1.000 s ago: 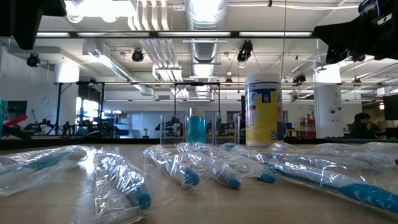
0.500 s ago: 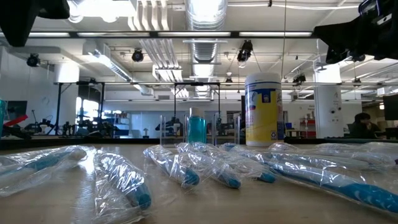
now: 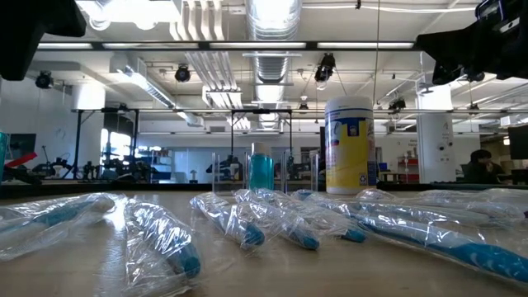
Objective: Pick & Place toothbrushing station
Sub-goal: Put the blue mouthwash bottle into the transparent organizer
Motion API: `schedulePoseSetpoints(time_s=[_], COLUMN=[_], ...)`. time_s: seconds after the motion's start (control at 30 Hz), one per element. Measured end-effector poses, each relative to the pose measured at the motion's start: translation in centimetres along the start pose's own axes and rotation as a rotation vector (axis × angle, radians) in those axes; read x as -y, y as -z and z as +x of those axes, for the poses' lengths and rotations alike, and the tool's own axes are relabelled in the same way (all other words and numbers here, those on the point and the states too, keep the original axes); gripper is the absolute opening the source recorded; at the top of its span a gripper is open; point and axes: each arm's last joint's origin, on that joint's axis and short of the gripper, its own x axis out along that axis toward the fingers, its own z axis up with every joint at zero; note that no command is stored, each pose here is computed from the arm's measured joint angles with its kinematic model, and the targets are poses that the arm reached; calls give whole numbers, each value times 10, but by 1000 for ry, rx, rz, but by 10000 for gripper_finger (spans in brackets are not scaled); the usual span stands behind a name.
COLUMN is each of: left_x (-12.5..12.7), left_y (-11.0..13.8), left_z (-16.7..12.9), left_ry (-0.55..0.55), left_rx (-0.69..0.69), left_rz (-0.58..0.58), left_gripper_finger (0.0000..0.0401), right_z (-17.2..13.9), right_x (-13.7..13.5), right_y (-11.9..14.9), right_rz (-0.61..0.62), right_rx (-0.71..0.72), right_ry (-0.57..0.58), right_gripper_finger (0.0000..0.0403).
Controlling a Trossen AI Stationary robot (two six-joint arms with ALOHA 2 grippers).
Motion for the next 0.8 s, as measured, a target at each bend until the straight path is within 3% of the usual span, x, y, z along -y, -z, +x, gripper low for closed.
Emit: schedulePoseSetpoints(time_s=[0.37,0.8], left_x=[-5,-6], left_y=[5,5], left_z=[12,20], left_ry=[-22,-13], left_rx=[-46,-47], left_rz=[-88,-70], left_gripper_finger=[190,190], right_z=[0,0], right_x=[0,0], right_y=[0,0], right_rz=[11,12], right_rx=[0,-3], right_ry=[0,0], right_gripper_finger=[8,8])
